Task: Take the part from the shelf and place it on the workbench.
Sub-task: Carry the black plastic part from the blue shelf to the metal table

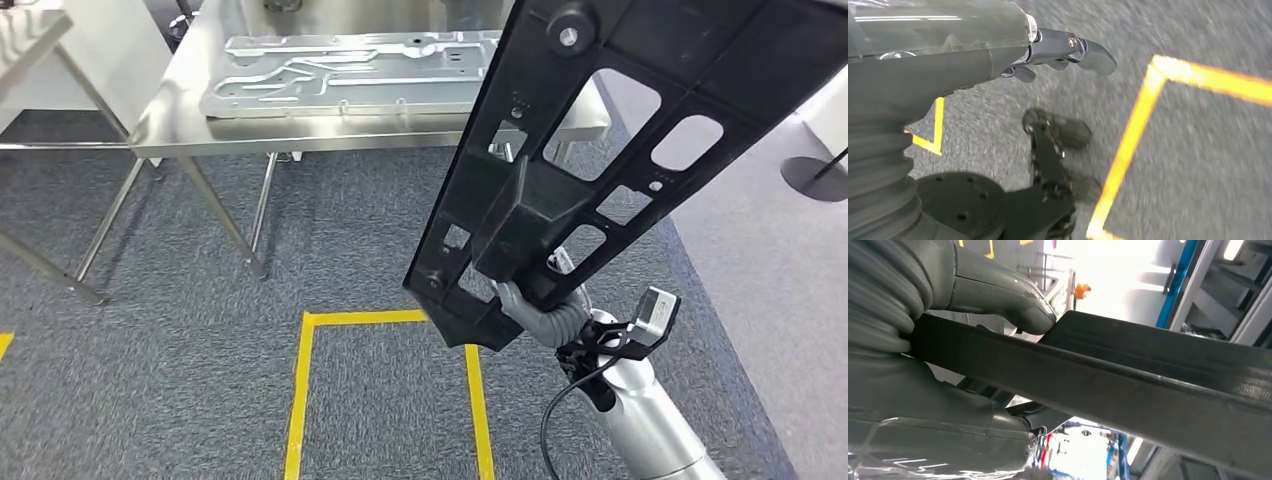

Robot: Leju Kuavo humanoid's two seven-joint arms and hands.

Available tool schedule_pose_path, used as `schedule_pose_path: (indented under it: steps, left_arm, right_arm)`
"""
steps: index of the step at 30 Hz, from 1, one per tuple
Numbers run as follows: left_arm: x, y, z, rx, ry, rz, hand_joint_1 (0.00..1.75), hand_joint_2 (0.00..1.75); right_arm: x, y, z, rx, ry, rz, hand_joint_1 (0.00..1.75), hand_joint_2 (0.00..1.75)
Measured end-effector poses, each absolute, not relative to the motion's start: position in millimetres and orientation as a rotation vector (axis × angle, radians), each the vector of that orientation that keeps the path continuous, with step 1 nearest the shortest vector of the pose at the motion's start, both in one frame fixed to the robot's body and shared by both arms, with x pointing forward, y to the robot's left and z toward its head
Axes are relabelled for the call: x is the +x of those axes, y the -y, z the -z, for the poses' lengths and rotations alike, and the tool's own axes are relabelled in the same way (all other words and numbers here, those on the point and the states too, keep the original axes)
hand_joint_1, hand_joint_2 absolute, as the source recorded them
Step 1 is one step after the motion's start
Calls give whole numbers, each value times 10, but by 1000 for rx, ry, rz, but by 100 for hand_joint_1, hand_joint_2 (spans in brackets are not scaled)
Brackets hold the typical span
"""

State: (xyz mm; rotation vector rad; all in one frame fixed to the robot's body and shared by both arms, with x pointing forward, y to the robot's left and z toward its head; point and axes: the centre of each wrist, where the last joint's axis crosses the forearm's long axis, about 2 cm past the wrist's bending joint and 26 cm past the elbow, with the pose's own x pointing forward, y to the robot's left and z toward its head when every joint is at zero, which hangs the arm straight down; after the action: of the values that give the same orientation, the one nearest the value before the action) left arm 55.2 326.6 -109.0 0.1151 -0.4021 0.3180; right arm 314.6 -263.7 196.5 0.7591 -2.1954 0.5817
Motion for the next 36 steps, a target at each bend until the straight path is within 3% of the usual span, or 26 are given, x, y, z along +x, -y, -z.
schedule_pose_path:
  steps: [36]
  left_arm:
    - [555, -3291, 1087, 115, 408, -317, 0, 175]
  right_arm:
    - [3152, 2682, -1892, 592, 2179, -654, 175, 175]
